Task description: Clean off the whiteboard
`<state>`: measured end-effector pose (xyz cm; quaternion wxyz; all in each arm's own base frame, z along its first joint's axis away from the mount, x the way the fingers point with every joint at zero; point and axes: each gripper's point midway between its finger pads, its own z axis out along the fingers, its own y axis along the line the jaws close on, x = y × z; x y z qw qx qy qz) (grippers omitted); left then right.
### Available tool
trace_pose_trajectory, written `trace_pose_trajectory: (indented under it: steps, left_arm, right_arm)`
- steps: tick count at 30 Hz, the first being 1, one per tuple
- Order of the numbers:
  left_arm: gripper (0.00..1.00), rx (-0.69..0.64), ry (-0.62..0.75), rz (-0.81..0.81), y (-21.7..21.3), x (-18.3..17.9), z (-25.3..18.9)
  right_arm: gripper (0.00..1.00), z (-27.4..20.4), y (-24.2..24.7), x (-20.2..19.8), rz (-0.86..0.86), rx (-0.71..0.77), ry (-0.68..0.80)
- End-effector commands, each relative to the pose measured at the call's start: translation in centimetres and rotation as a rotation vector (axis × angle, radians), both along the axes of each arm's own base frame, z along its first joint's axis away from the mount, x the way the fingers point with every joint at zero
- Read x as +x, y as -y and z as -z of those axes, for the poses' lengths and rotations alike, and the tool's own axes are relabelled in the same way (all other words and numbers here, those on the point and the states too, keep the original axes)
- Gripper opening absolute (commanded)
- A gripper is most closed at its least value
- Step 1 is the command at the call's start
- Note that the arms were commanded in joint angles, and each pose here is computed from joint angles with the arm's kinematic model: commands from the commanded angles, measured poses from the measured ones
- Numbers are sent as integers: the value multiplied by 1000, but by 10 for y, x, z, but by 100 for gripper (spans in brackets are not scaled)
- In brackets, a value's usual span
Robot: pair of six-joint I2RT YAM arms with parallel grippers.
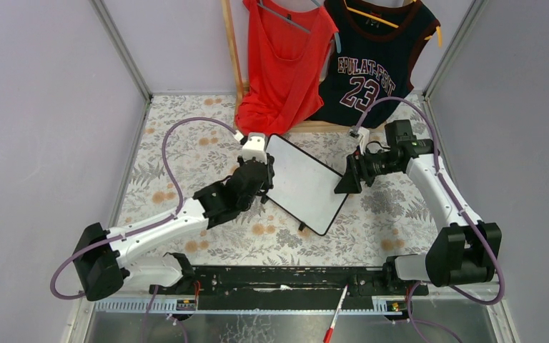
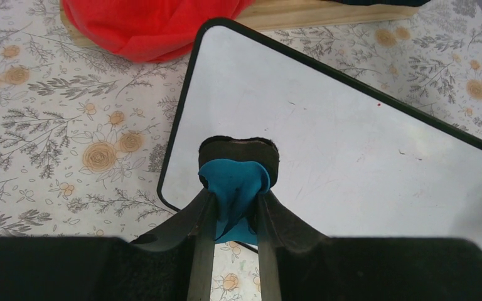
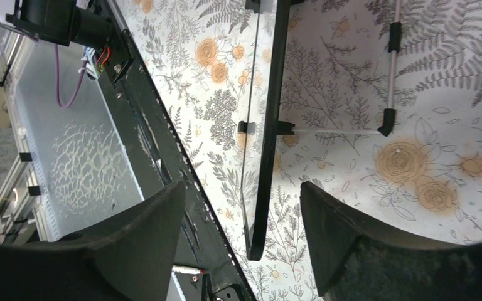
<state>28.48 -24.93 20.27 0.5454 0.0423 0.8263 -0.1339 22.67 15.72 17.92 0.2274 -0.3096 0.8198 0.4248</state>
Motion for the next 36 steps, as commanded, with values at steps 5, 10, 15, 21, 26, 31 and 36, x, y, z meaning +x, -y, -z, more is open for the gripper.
trace_pose_trajectory:
  steps: [5,10,15,21,26,31,36]
  left_arm:
    - [0,-17,32,-65,-22,1,-14]
    - [0,-16,36,-69,-29,-1,-17]
    - [0,-22,40,-81,-38,-4,-20]
    - [1,-30,35,-89,-46,-7,-19]
    - [1,-27,25,-93,-49,-6,-15]
    - [1,-23,10,-100,-55,-3,-8]
    - [1,-27,-5,-114,-66,3,-3]
  right_arm:
    - [84,-37,3,30,86,-39,157]
    - [96,-53,13,54,195,-88,238]
    - [99,-75,43,90,392,-182,357]
    - [99,-97,107,130,697,-253,482]
    - [99,-69,162,152,898,-405,542]
    - [99,-11,178,154,945,-467,549]
    - [99,28,171,149,946,-410,598]
